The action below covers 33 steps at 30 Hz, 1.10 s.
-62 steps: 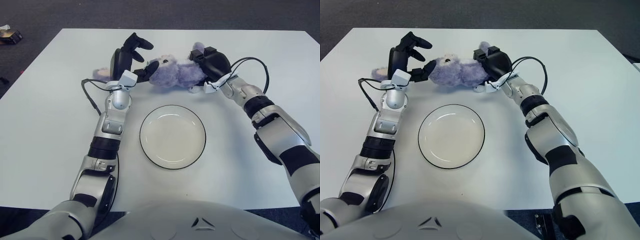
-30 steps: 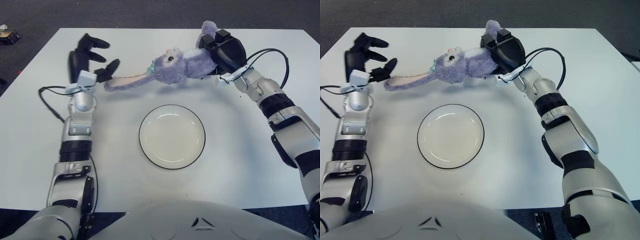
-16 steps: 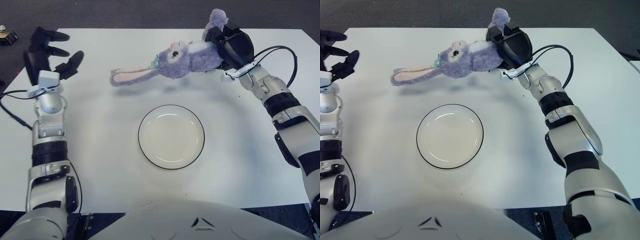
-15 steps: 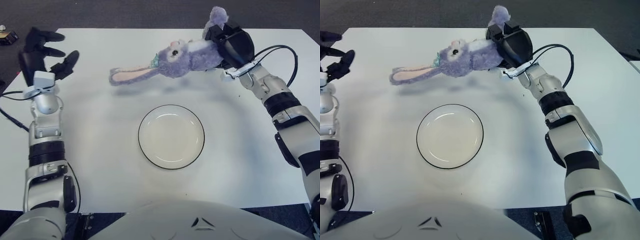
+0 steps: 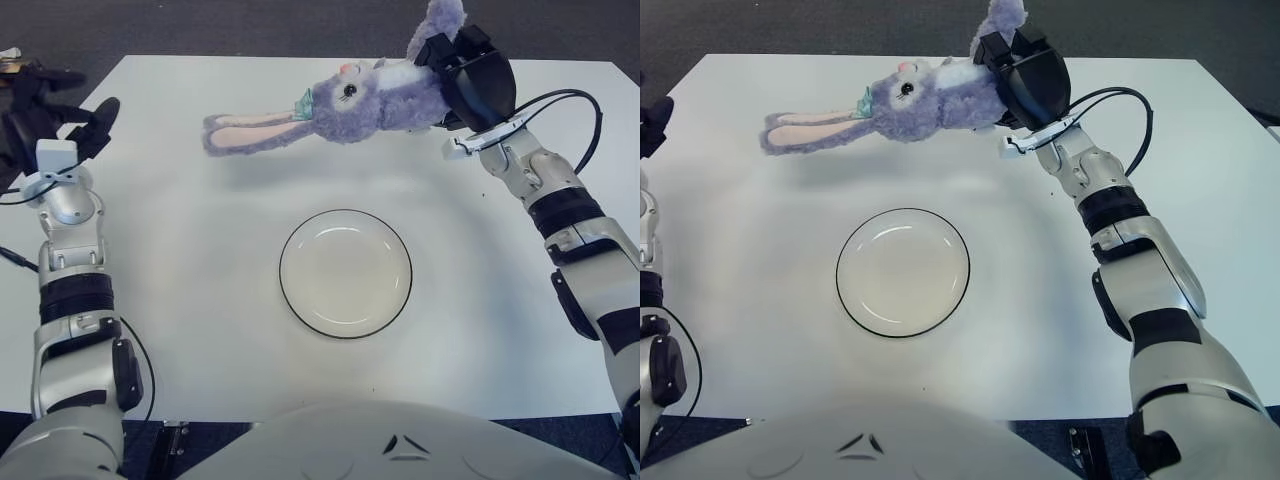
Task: Put the doll into the plate.
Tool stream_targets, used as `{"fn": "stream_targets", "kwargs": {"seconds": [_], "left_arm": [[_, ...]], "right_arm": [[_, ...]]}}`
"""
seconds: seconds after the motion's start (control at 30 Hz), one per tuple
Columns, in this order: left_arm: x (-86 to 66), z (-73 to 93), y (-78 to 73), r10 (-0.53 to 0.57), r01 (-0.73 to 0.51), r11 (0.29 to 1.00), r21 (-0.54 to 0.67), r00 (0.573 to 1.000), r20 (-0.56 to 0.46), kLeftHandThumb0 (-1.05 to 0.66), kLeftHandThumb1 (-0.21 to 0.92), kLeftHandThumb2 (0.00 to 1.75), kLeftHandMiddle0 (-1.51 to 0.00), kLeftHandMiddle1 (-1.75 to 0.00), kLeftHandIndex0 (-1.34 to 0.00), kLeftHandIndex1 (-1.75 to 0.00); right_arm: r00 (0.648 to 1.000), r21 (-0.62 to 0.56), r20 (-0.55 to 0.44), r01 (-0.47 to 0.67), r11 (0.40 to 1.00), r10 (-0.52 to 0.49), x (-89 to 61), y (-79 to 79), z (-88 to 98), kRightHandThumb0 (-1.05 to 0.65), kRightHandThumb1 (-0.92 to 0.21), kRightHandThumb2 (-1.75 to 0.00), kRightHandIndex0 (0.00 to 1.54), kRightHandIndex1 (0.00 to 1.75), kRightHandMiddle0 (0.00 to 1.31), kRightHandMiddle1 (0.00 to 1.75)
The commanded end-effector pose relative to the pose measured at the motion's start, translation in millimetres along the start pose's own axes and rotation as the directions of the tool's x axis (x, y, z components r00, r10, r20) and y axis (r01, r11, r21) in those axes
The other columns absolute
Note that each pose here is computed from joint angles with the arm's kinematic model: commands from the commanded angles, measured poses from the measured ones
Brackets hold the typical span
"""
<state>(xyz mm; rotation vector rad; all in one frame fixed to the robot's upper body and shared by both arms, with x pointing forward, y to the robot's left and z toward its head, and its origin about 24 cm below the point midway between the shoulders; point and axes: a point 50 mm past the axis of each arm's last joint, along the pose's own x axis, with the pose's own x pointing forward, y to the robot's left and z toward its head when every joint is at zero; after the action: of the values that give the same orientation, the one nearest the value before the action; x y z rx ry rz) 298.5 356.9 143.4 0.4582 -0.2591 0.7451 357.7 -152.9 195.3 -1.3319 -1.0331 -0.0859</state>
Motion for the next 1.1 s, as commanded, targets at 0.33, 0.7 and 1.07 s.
{"fn": "stream_targets", "kwargs": {"seconds": [0.33,0.7,1.07], "left_arm": [[0.6,1.7,-7.8,-0.076,0.076,0.997,0.002,0.997,0.001,-0.01,0.92,0.12,-0.74,-1.19,-0.49,-1.23],[-5.5,14.5,-30.6,-0.189,0.190,0.982,-0.019,0.982,0.016,-0.01,0.92,0.12,-0.74,-1.18,-0.49,-1.24],[-15.2,29.3,-51.8,-0.260,0.265,0.963,-0.043,0.961,0.093,-0.01,0.92,0.10,-0.76,-1.14,-0.49,-1.26]], "right_arm": [[0.997,0.022,0.011,0.075,0.997,-0.075,-3.8,-12.4,3.3,0.42,-0.48,-1.10,0.48,1.75,0.56,1.75],[0.986,0.056,0.089,0.139,0.989,-0.143,-16.5,-14.3,17.0,0.42,-0.47,-1.12,0.49,1.75,0.59,1.75],[0.977,0.091,0.156,0.132,0.987,-0.145,-27.2,-17.4,29.5,0.42,-0.46,-1.13,0.49,1.75,0.60,1.75]]}}
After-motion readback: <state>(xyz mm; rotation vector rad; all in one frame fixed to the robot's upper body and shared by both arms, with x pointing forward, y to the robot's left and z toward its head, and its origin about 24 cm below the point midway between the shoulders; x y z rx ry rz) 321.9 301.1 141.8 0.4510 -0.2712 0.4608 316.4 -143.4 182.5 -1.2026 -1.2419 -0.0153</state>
